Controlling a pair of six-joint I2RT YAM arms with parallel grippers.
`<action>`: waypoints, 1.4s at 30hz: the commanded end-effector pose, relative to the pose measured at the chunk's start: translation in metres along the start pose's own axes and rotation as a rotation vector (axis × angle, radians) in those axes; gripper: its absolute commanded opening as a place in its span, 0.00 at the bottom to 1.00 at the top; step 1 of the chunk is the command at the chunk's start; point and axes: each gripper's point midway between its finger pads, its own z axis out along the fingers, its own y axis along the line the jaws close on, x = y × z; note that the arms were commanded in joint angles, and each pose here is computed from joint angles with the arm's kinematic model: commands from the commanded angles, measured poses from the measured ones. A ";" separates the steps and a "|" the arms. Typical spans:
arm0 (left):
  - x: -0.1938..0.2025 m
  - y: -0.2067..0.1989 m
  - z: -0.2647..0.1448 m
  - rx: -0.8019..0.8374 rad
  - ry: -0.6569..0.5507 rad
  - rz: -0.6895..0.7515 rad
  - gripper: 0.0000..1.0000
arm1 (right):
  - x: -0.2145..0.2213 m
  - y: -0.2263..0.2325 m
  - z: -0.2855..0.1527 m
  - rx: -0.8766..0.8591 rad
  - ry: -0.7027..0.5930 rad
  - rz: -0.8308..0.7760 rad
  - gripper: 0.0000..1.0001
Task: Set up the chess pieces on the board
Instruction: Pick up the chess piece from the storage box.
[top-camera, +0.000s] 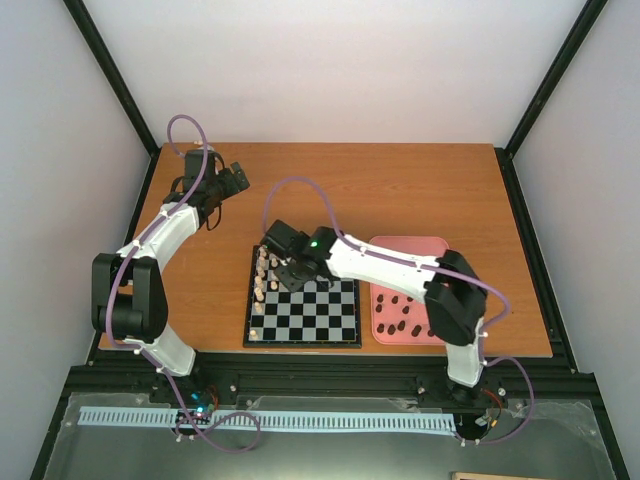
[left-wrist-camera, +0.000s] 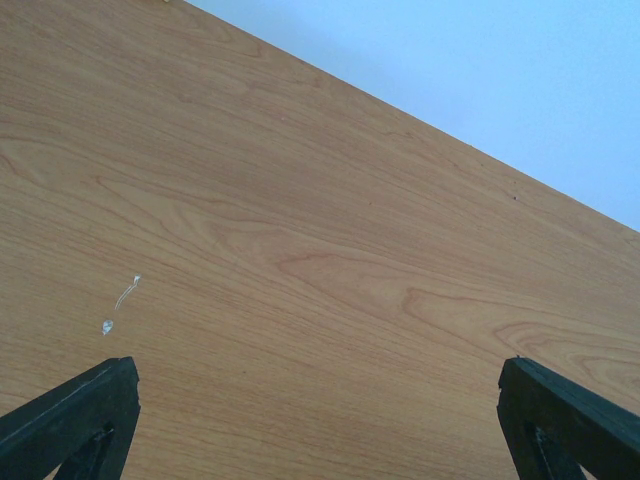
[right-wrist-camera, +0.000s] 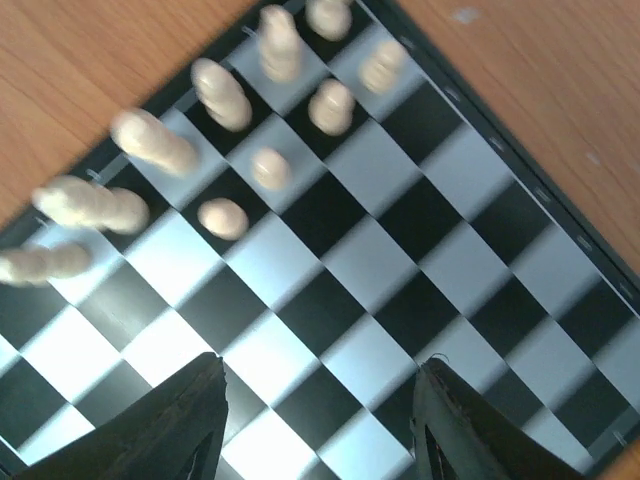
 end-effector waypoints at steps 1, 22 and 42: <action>-0.013 -0.002 -0.004 0.004 -0.032 0.003 1.00 | 0.027 -0.050 -0.019 0.138 -0.006 0.107 0.52; -0.010 -0.004 0.000 0.013 -0.021 0.001 1.00 | 0.215 -0.234 -0.027 0.390 0.141 0.677 0.50; -0.007 -0.003 0.005 0.011 -0.013 0.000 1.00 | 0.221 -0.250 -0.012 0.413 0.177 0.699 0.41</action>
